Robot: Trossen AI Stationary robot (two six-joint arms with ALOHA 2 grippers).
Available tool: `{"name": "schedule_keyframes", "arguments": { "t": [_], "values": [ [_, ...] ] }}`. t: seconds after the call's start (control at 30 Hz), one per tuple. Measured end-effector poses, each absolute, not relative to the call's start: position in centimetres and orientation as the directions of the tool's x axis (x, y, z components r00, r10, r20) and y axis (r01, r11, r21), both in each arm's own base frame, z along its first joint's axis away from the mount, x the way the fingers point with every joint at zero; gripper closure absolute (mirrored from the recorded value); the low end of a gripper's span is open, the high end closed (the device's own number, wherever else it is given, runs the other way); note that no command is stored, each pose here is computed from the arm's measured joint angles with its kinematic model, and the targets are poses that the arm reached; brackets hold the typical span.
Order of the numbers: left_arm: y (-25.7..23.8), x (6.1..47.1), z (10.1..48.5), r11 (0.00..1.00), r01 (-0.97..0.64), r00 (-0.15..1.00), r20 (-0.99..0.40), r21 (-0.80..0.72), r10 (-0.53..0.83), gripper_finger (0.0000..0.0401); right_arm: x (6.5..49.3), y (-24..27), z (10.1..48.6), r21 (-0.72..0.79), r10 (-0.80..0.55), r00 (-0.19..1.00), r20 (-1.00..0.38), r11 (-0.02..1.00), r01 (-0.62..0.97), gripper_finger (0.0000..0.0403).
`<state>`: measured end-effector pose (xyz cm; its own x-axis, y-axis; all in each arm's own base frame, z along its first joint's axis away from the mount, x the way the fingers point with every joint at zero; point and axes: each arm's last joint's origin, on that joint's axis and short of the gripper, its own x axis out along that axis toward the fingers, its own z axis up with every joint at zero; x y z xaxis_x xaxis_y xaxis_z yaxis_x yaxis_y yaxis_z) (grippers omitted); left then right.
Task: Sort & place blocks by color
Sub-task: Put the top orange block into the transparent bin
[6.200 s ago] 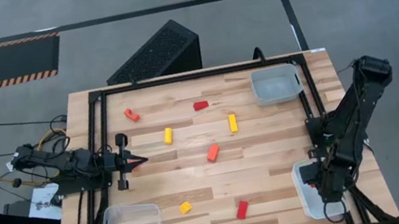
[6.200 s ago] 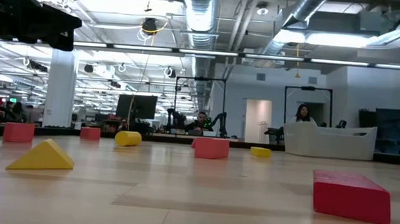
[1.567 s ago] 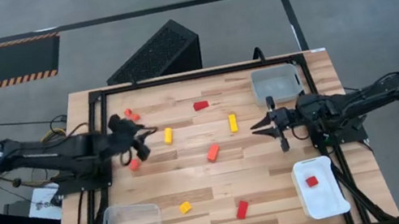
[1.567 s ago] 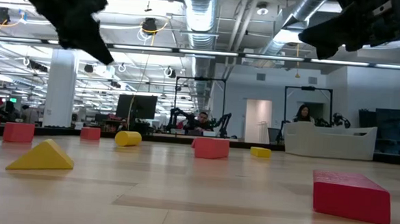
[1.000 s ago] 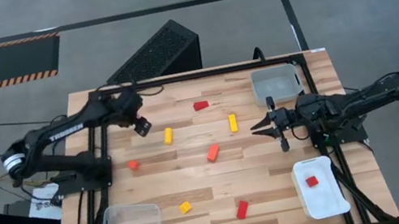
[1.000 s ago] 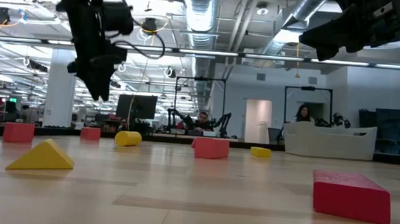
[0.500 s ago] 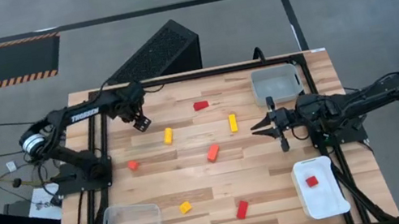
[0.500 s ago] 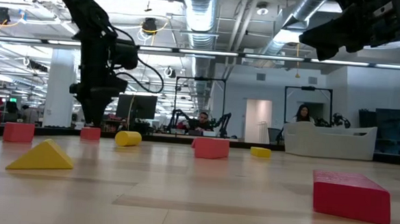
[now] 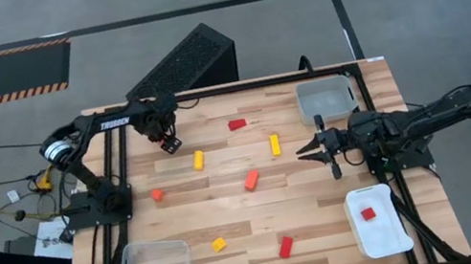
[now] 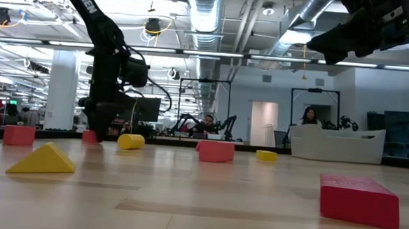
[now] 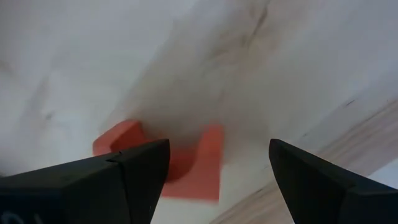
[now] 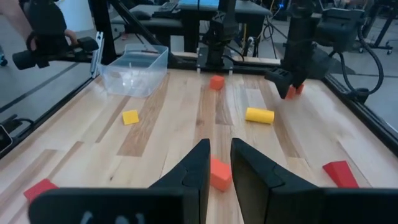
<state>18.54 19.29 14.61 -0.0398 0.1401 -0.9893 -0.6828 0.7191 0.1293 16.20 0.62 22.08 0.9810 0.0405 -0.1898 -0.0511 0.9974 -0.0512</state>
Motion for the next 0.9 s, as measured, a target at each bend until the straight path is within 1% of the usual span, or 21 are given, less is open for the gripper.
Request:
{"name": "schedule_keyframes", "arguments": {
  "t": [0.13,0.23,0.33,0.5,0.53,0.7,0.77,0.8,0.83,0.9],
  "values": [
    [19.6,18.5,14.1,0.727,-0.677,-0.041,-0.993,0.109,0.111,0.0147,16.2,0.6,22.0,-0.051,0.040,0.980,-0.195,0.997,-0.051,0.0316],
    [19.5,18.5,14.0,0.729,-0.676,-0.042,-0.993,0.106,0.106,0.0180,16.2,0.6,22.0,-0.050,0.040,0.980,-0.197,0.997,-0.051,0.0316],
    [19.5,18.6,14.0,0.733,-0.675,-0.033,-0.995,0.091,0.093,0.0240,16.2,0.6,21.9,-0.049,0.040,0.978,-0.203,0.998,-0.051,0.0316],
    [19.4,18.6,13.9,0.744,-0.665,-0.017,-0.998,0.062,0.068,0.0371,16.2,0.6,22.0,-0.049,0.039,0.978,-0.203,0.998,-0.050,0.0316],
    [19.4,18.6,13.9,0.745,-0.664,-0.013,-0.998,0.056,0.063,0.0383,16.2,0.6,22.0,-0.049,0.039,0.978,-0.203,0.998,-0.049,0.0316],
    [19.1,18.8,14.2,0.762,-0.643,-0.034,-0.997,0.078,0.074,0.0392,16.2,0.6,22.0,-0.049,0.039,0.979,-0.203,0.998,-0.049,0.0316],
    [18.6,18.7,14.5,0.766,-0.633,-0.092,-0.993,0.112,0.070,0.0395,16.2,0.6,22.0,-0.045,0.039,0.979,-0.202,0.998,-0.049,0.0316],
    [18.4,18.8,15.0,0.768,-0.631,-0.092,-0.993,0.114,0.072,0.0395,16.2,0.6,22.0,-0.045,0.039,0.979,-0.202,0.998,-0.049,0.0316],
    [18.3,19.1,15.7,0.770,-0.624,-0.083,-0.991,0.133,0.104,0.0396,16.2,0.6,22.0,-0.045,0.039,0.979,-0.202,0.998,-0.049,0.0316],
    [17.6,19.6,17.3,0.777,-0.615,-0.045,-0.990,0.133,0.134,0.0397,16.2,0.6,22.0,-0.044,0.039,0.979,-0.200,0.998,-0.048,0.0316]
  ]
}}
